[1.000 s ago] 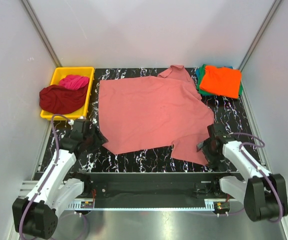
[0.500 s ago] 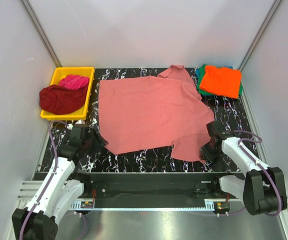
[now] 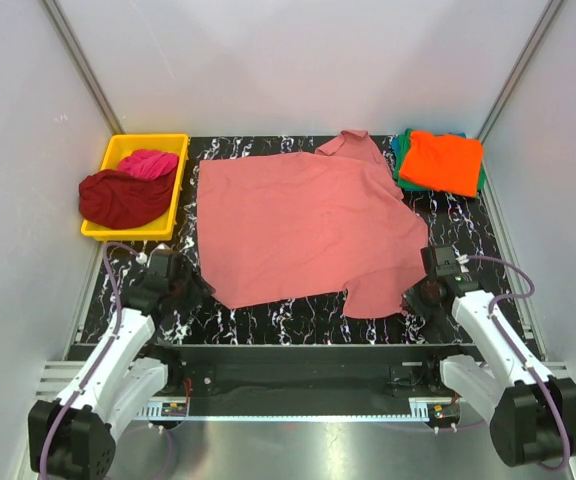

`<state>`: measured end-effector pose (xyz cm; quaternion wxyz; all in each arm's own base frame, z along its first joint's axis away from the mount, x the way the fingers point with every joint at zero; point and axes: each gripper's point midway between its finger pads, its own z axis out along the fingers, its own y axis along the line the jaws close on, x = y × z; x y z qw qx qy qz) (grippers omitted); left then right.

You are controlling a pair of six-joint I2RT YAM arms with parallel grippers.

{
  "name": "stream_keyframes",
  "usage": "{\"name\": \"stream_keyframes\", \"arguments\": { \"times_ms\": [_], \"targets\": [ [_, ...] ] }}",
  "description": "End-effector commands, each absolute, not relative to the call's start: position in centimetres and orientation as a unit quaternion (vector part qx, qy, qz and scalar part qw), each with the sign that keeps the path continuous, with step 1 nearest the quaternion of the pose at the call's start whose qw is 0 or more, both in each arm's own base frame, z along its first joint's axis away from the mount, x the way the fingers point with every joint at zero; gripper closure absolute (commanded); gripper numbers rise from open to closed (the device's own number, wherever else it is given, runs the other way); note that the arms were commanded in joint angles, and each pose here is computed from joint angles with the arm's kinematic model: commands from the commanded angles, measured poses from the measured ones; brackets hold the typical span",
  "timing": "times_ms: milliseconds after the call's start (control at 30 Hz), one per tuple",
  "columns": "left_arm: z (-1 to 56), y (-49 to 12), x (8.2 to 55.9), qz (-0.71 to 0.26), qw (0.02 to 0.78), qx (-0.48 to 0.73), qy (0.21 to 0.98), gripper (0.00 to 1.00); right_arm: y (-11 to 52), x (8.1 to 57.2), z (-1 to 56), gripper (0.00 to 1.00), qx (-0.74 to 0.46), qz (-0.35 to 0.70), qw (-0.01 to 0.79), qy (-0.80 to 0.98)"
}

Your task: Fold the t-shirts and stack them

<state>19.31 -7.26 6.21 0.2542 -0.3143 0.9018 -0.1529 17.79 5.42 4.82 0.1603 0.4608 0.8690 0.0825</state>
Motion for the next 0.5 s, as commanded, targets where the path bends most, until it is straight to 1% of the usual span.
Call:
{"name": "stream_keyframes", "arguments": {
  "times_ms": [0,133,233,467],
  "targets": [
    [5.5,-6.6,20.6,-0.138,0.277,-0.325,0.894,0.45,5.8,18.3,6.0,1.00,0.451,0.104,0.175,0.869],
    [4.5,-7.3,21.7,-0.152,0.277,-0.320,0.893,0.48,5.8,18.5,6.5,1.00,0.442,0.110,0.188,0.870],
    [3.6,-7.6,22.2,-0.152,0.270,-0.320,0.896,0.53,5.7,18.8,6.7,1.00,0.436,0.111,0.198,0.871],
    [2.5,-8.5,22.9,-0.155,0.262,-0.320,0.897,0.55,5.6,19.0,6.5,1.00,0.423,0.111,0.204,0.876]
  ]
}}
